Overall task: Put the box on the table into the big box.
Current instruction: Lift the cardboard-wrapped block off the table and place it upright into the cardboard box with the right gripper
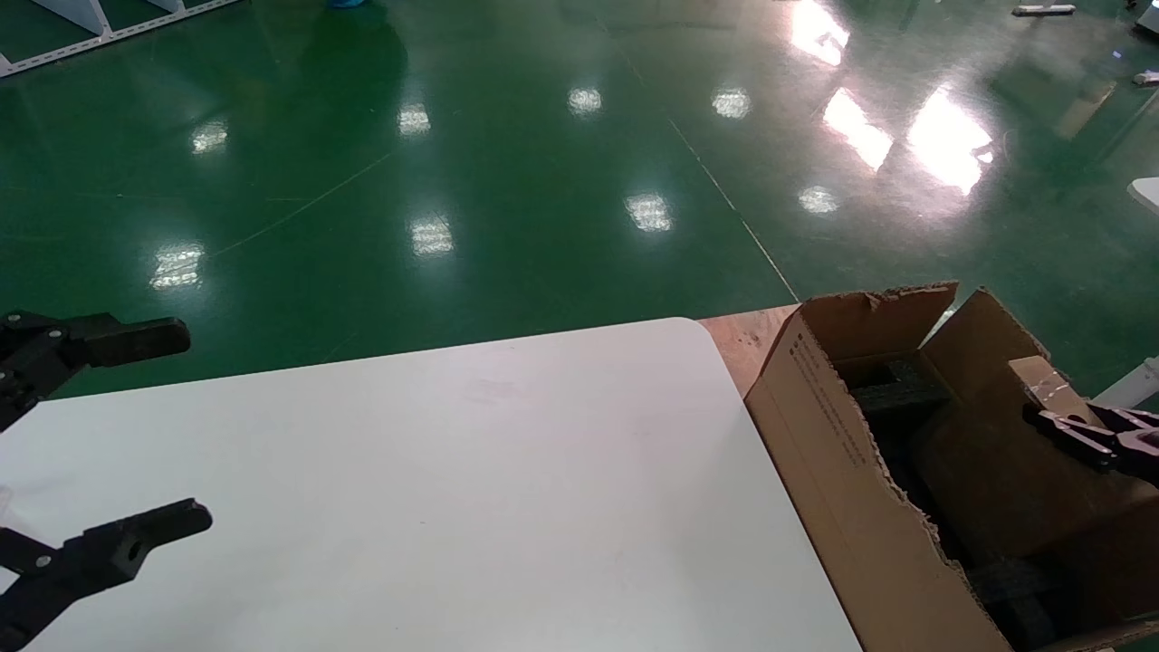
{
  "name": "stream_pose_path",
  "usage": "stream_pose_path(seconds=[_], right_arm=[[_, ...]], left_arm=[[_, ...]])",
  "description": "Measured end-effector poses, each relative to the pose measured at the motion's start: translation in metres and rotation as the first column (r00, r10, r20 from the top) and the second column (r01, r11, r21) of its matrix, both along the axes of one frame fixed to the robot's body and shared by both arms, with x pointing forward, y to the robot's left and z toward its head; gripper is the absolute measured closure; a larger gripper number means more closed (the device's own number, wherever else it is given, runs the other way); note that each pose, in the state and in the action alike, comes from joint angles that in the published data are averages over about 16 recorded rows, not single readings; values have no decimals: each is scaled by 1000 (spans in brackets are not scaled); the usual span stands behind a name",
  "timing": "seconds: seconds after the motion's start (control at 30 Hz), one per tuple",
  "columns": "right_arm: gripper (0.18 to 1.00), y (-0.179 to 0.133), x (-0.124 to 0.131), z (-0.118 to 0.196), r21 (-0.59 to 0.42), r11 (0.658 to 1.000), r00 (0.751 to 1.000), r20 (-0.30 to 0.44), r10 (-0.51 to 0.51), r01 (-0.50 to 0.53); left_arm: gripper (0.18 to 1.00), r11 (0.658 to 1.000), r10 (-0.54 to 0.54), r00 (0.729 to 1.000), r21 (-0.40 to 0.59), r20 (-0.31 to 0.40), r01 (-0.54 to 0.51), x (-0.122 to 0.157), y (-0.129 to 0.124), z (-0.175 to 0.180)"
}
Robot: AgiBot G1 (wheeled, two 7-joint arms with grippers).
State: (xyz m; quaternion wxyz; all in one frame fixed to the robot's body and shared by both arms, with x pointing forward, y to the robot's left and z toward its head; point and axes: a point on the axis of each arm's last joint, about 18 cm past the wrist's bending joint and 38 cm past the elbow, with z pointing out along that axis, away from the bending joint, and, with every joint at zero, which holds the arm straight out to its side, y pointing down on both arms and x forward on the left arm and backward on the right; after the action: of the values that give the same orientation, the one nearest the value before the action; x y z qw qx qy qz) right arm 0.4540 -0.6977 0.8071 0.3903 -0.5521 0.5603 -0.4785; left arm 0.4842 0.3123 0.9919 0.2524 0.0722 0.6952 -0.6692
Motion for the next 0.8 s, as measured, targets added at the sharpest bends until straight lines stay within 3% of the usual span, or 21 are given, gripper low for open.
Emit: stream_pose_path(seconds=[0.8], right_arm=[[696, 2, -1, -12, 12, 1000, 999, -42, -7, 8]], left_arm=[[184, 1000, 0, 1000, 0, 0, 0, 0, 0, 0]])
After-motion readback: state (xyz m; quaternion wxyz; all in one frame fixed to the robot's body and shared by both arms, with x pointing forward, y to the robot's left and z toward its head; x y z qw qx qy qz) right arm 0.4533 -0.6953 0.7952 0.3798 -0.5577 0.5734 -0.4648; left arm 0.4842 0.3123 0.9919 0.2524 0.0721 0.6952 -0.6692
